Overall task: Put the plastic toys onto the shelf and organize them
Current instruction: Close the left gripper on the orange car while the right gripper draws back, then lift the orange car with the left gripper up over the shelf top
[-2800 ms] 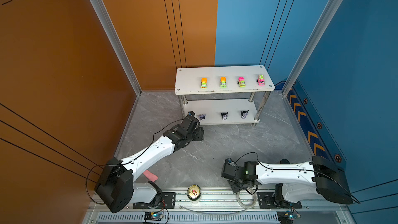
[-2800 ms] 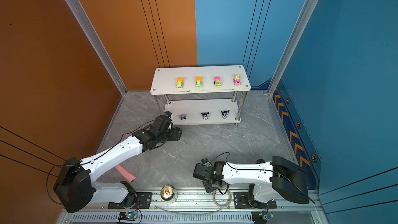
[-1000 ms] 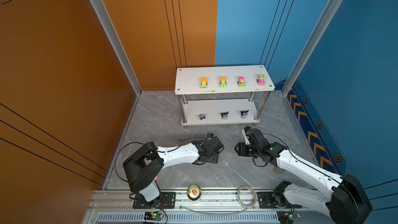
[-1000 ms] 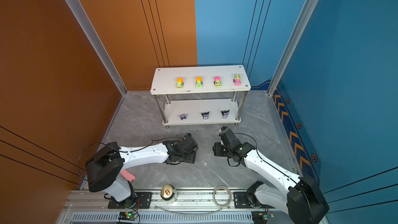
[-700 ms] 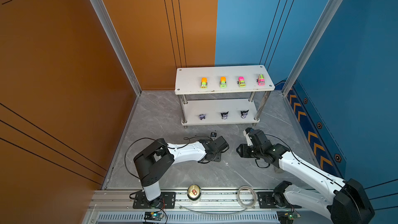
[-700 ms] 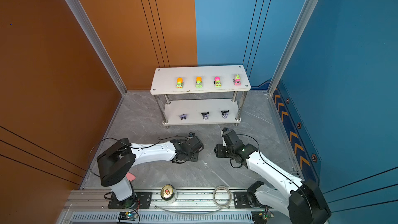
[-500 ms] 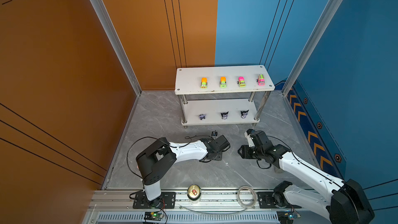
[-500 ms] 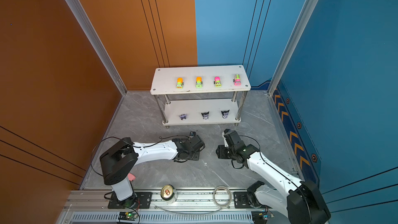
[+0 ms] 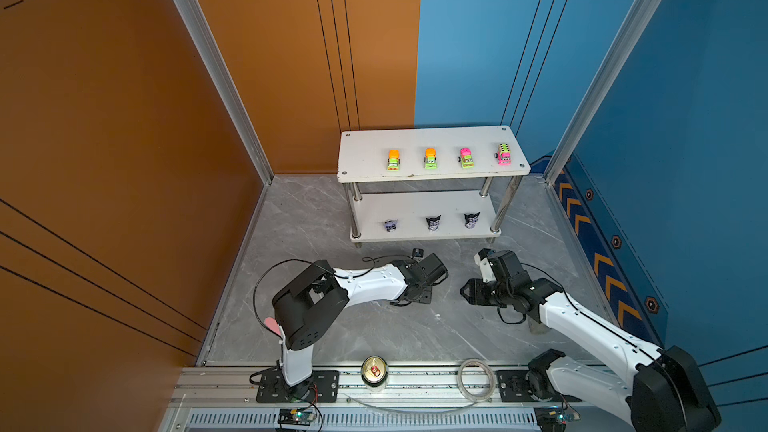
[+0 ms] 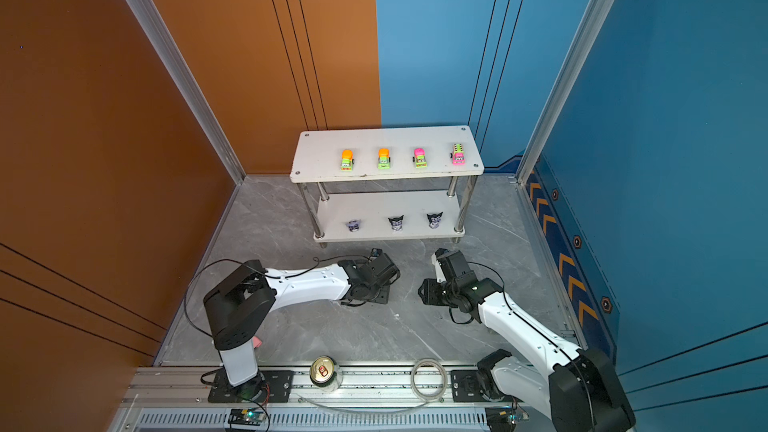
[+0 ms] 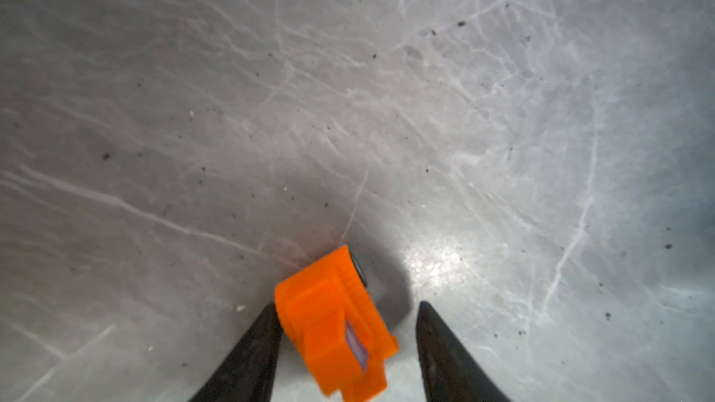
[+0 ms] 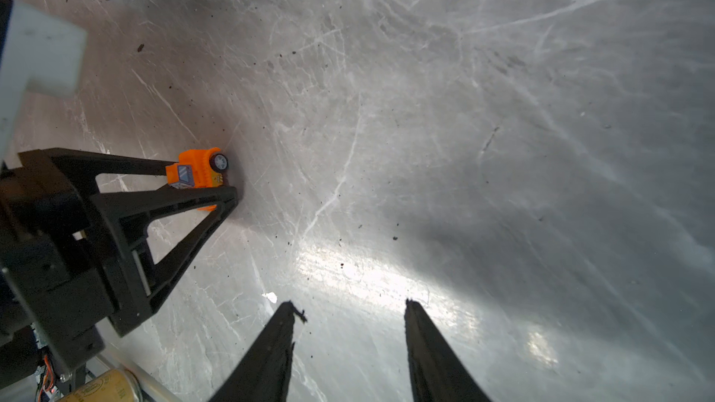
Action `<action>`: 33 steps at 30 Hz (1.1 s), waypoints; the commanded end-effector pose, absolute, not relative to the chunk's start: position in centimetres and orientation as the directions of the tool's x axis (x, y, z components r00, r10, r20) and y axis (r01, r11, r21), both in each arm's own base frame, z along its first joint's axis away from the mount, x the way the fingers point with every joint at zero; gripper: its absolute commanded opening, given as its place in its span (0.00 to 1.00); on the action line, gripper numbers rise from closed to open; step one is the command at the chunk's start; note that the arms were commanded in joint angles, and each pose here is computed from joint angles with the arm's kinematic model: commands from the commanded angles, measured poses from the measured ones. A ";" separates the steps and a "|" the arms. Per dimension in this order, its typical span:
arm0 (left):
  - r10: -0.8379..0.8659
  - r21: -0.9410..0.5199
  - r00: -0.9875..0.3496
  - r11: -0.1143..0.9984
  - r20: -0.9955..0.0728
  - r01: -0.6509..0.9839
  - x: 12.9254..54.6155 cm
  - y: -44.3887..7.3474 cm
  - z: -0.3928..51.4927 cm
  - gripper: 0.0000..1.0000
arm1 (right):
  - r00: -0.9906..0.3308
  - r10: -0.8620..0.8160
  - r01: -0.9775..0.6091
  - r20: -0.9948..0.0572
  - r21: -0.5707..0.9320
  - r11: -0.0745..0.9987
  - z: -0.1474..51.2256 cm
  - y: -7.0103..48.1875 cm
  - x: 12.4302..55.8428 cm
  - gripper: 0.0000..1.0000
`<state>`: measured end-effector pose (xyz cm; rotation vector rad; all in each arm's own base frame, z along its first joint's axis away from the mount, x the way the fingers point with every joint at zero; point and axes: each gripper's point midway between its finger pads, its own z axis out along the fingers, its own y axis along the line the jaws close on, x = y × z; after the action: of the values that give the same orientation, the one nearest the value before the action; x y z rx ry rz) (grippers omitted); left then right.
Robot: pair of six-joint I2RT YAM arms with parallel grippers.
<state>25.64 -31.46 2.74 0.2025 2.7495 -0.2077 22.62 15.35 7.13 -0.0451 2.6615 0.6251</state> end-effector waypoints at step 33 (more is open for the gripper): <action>0.148 0.130 -0.488 0.989 -0.860 0.071 28.2 -18.4 36.7 0.25 | -0.938 0.052 -0.118 -0.343 0.455 0.883 5.7 15.7 22.4 0.48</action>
<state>26.98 -20.98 35.01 0.0948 2.1339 -0.1519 22.52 15.59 5.84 -0.0312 2.7039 0.6712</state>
